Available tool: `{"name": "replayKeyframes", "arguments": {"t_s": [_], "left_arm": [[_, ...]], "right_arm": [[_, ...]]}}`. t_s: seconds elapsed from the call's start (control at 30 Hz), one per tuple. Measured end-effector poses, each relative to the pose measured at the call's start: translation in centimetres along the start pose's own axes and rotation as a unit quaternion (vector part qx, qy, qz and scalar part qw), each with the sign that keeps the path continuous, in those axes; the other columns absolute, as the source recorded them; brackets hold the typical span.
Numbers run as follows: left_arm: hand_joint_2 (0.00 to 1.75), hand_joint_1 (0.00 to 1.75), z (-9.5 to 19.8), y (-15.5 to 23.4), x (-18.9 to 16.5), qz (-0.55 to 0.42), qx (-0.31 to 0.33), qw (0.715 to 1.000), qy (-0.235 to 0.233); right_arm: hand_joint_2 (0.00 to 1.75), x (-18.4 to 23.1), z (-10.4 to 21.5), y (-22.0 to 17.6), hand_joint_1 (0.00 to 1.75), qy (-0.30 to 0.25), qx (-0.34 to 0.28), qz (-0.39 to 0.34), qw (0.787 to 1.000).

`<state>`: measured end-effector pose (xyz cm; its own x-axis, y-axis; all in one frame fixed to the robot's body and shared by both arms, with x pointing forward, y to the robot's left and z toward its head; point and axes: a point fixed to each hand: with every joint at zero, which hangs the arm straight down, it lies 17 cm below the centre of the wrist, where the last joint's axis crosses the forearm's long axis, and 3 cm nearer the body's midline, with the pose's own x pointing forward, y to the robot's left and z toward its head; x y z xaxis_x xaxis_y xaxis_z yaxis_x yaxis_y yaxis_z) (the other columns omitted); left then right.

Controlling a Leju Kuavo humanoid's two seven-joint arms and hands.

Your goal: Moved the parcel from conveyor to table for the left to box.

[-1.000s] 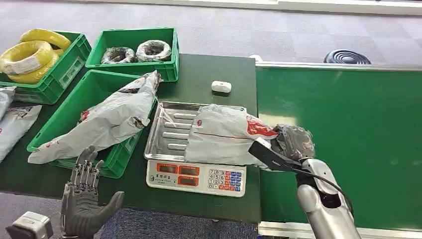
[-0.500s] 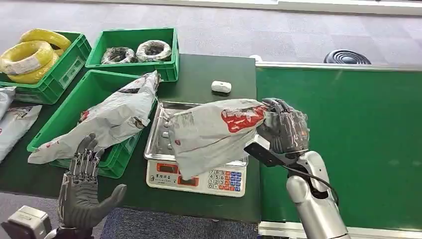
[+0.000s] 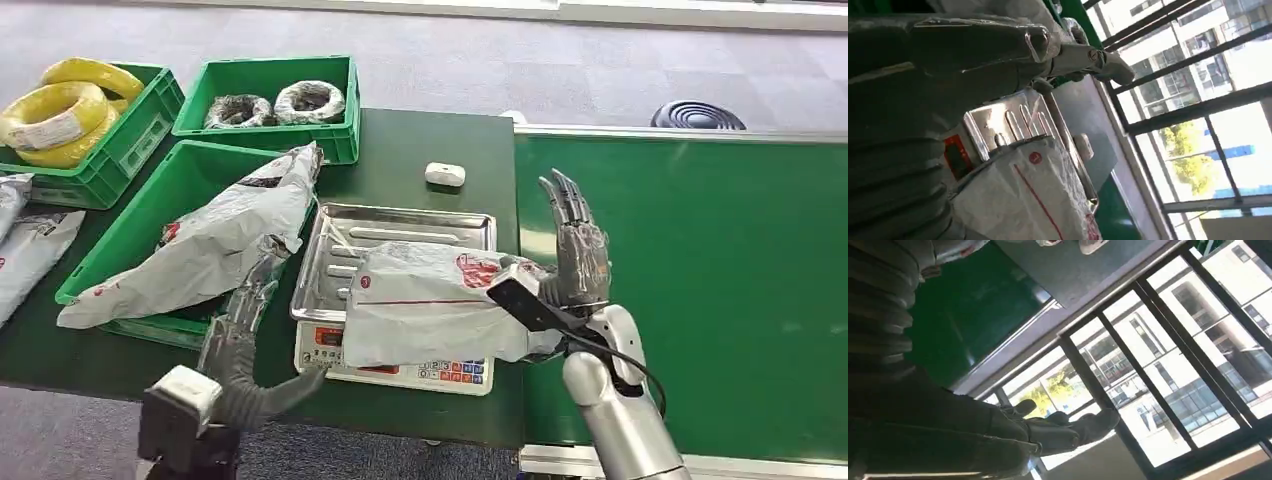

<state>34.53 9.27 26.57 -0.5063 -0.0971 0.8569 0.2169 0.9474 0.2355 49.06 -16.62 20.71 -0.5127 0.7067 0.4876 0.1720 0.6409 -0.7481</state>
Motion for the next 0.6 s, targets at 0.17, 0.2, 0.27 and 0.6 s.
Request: {"name": "replayKeyframes", "arguments": {"t_s": [0.17,0.2,0.27,0.6], "left_arm": [[1.75,0.00,-2.4,-3.0,-1.1,-0.044,-0.039,0.998,0.012],[1.75,0.00,-2.5,-3.1,-1.2,-0.045,-0.042,0.998,0.011],[1.75,0.00,-2.9,-3.4,-1.7,-0.074,-0.042,0.996,0.018],[1.75,0.00,-6.3,-6.3,-8.3,-0.247,-0.088,0.962,0.081]], "right_arm": [[1.75,0.0,-0.1,0.0,0.00,0.015,-0.019,-0.031,0.999],[1.75,0.0,-0.1,0.0,0.00,0.016,-0.020,-0.034,0.999],[1.75,-0.3,-0.1,-0.3,0.00,0.026,-0.031,-0.053,0.998],[1.75,0.7,3.8,-9.5,0.00,0.048,-0.202,-0.156,0.966]]}}
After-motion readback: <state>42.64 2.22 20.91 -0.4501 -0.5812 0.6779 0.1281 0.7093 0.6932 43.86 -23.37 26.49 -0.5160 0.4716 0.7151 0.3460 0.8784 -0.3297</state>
